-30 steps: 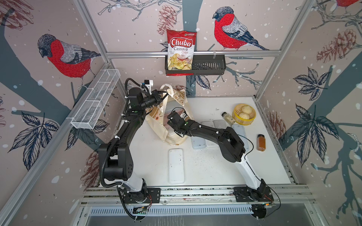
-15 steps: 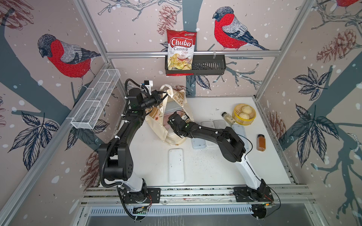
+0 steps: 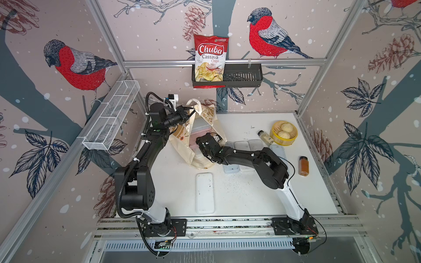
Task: Take out the pencil case from the canvas bag
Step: Pick up the pencil case from the canvas bag.
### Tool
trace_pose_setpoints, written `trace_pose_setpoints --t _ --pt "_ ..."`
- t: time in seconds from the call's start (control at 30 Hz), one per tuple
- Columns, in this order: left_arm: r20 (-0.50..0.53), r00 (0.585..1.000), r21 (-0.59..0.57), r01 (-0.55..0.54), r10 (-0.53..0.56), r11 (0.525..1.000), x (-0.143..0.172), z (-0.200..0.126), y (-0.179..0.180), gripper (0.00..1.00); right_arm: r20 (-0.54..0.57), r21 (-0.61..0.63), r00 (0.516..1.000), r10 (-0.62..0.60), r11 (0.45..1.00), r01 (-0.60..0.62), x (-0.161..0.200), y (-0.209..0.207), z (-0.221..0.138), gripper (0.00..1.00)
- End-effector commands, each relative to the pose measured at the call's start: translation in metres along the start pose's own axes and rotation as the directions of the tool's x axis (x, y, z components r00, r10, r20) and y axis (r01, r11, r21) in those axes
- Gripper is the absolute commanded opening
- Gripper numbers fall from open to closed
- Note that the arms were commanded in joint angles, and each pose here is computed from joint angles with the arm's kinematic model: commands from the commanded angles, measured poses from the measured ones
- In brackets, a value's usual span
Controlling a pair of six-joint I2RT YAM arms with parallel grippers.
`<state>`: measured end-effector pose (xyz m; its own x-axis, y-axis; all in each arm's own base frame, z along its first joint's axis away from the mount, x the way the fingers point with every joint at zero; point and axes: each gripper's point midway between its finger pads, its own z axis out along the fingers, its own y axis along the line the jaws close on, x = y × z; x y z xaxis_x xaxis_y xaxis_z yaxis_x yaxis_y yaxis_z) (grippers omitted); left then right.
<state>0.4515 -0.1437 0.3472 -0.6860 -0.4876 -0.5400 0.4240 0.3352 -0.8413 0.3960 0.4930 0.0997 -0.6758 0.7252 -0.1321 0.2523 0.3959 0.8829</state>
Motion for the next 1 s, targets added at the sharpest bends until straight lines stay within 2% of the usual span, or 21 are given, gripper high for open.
trace_pose_setpoints --t 0.0,0.1,0.53,0.97 --pt "0.056 0.992 0.081 -0.119 0.114 0.990 -0.015 -0.004 -0.029 0.00 0.024 -0.114 0.996 0.080 0.991 -0.077 -0.010 0.025 -0.004 0.67" --pt "0.056 0.992 0.080 -0.118 0.113 0.990 -0.015 -0.004 -0.029 0.00 0.007 -0.170 0.996 0.092 0.981 -0.089 -0.011 0.032 -0.003 0.67" --pt "0.054 0.992 0.079 -0.117 0.113 0.990 -0.015 -0.003 -0.027 0.00 0.013 -0.242 0.991 0.132 0.962 -0.125 -0.017 0.043 -0.002 0.66" --pt "0.054 0.993 0.077 -0.114 0.110 0.991 -0.015 -0.003 -0.026 0.00 -0.016 -0.251 0.984 0.176 0.952 -0.174 -0.018 0.035 0.011 0.66"
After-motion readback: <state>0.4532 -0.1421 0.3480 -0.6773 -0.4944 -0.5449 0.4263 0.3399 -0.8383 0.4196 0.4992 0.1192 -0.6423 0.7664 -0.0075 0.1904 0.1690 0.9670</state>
